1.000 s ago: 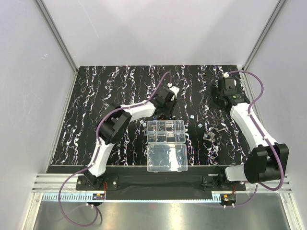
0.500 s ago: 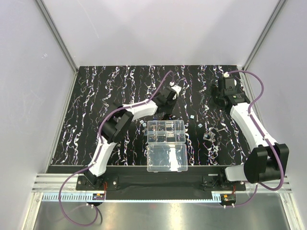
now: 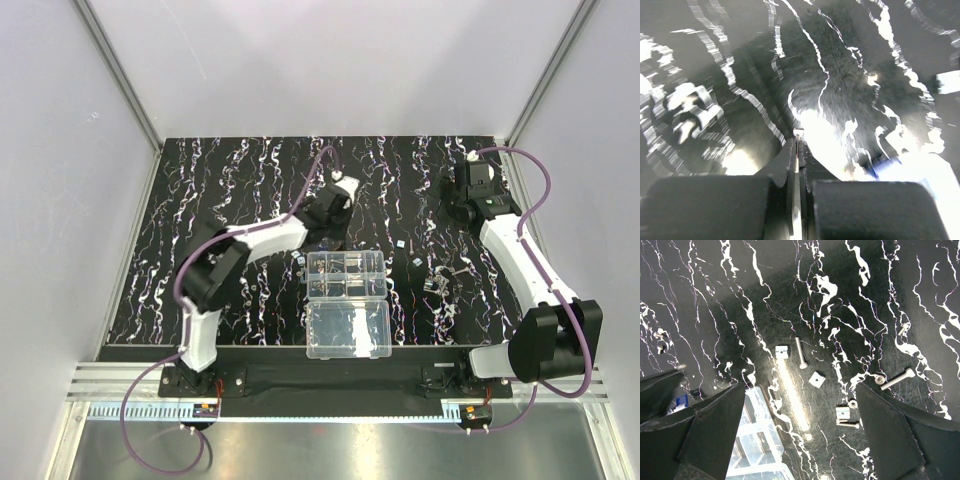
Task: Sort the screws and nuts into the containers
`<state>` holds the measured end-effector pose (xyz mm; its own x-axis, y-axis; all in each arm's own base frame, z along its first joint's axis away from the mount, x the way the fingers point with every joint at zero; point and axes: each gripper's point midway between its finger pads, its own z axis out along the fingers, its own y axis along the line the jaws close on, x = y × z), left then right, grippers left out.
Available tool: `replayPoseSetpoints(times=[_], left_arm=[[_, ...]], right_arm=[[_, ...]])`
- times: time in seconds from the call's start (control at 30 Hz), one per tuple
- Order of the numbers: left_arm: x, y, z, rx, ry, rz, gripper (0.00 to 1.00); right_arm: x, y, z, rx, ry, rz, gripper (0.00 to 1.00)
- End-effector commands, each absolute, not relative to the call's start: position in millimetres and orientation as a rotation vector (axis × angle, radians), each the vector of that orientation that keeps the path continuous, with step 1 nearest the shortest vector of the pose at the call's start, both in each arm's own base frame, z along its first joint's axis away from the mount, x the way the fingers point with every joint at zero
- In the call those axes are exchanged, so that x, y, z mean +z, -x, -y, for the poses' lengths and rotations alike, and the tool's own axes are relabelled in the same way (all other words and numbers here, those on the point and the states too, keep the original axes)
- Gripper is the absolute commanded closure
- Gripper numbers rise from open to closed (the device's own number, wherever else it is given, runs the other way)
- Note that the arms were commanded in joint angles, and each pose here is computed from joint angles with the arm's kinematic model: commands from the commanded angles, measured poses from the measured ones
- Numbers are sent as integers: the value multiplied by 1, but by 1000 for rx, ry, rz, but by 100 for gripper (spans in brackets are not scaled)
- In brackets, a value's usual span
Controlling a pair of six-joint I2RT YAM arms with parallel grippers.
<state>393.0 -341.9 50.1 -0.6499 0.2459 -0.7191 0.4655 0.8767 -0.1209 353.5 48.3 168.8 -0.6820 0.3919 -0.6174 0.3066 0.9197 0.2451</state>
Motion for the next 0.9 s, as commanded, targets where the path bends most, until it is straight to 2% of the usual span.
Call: replayPoseSetpoints(times=[0.0, 0.2, 0.37, 0.7, 0.8, 0.87], left_arm=[[139, -408, 338, -504, -325, -2108, 100], [129, -360, 318, -562, -297, -2168, 100], [107, -322, 325, -519, -402, -2224, 100], [82, -304, 319, -476, -399, -2280, 99], [80, -304, 319, -467, -404, -2287, 94], [78, -304, 318, -456, -411, -2295, 86]], right_arm=[[177, -359, -51, 196, -491, -2351, 0], [159, -353, -57, 222, -492, -2392, 0], [150, -351, -55, 205, -492, -2413, 0], [137, -347, -56, 205, -495, -2447, 0], [133, -347, -58, 215, -491, -2461, 0], [131, -347, -58, 211, -493, -2466, 0]])
